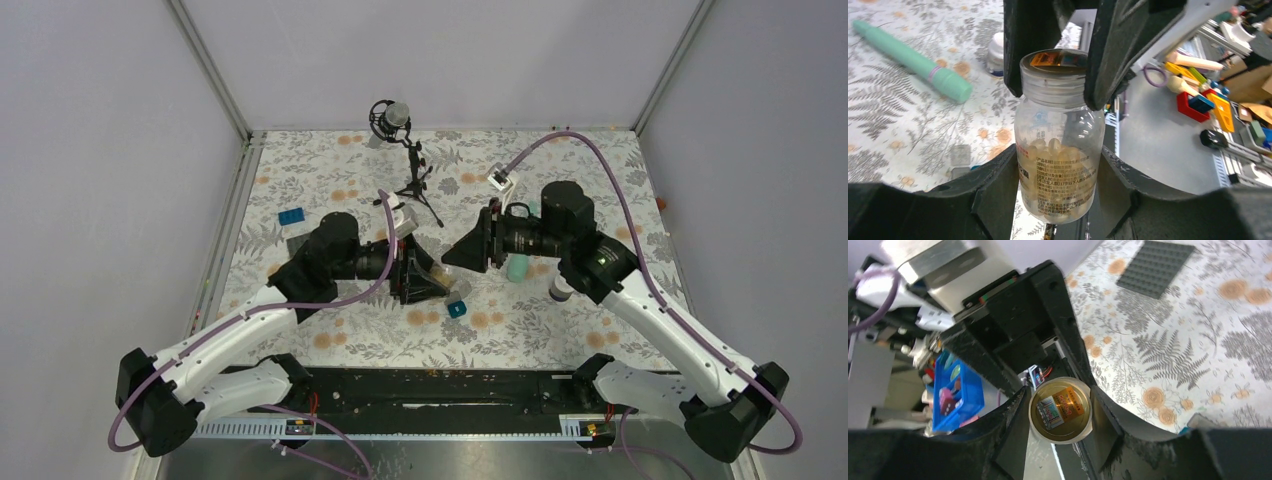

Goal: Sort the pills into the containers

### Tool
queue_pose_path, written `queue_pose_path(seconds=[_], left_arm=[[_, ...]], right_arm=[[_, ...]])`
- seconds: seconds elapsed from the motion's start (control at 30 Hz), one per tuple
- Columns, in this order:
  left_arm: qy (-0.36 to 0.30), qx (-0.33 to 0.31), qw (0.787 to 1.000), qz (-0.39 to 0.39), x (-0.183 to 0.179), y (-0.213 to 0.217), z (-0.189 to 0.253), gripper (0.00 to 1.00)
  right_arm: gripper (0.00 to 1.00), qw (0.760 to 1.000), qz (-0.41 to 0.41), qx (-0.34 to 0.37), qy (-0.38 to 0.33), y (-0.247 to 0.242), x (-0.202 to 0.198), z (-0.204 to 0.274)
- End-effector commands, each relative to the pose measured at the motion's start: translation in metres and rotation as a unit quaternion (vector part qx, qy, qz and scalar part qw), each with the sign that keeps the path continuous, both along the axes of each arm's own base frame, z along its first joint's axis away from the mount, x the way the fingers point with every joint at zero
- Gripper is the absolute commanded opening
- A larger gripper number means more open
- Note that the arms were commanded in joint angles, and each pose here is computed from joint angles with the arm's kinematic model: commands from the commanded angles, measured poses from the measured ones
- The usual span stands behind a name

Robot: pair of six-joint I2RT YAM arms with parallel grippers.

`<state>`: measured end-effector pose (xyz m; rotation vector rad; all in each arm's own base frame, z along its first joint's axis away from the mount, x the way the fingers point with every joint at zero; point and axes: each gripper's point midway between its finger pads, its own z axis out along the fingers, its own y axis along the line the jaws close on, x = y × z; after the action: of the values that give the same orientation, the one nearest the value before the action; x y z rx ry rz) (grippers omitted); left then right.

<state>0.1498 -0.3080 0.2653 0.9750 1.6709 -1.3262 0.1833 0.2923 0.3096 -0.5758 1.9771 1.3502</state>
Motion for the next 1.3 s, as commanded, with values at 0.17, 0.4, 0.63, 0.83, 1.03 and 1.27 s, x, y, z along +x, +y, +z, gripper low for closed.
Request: queue_pose_path(seconds=[0.17, 0.4, 0.63, 0.83, 1.03, 1.27], left_arm=[[-0.02, -0.037, 0.991, -0.131, -0.041, 0.001, 0.031, 0.0], [-0.033, -0.039, 0.99, -0.132, -0.04, 0.001, 0.033, 0.0], [-0.033, -0.033, 0.987, -0.152, -0.047, 0.004, 0.033, 0.0], [-0.037, -0.03, 0.991, -0.124, -0.04, 0.004, 0.032, 0.0], [-0.051, -0.002, 0.999, 0.013, 0.008, 0.004, 0.027, 0.0], [-0.052, 0.027, 0.994, 0.091, 0.039, 0.007, 0.018, 0.0]], right_arm=[[0.0, 0.955, 0.211, 0.096, -0.187, -0.015, -0.071, 0.054], [0.0, 0.939, 0.223, 0.122, -0.232, -0.017, -0.077, 0.066], [0.0, 0.927, 0.246, 0.121, -0.257, -0.017, -0.081, 0.064], [0.32, 0.937, 0.231, 0.098, -0.244, -0.013, -0.069, 0.06], [0.75, 0.988, 0.033, 0.077, -0.131, -0.004, -0.004, 0.055], [0.82, 0.991, -0.132, 0.02, 0.013, 0.004, 0.046, 0.008]])
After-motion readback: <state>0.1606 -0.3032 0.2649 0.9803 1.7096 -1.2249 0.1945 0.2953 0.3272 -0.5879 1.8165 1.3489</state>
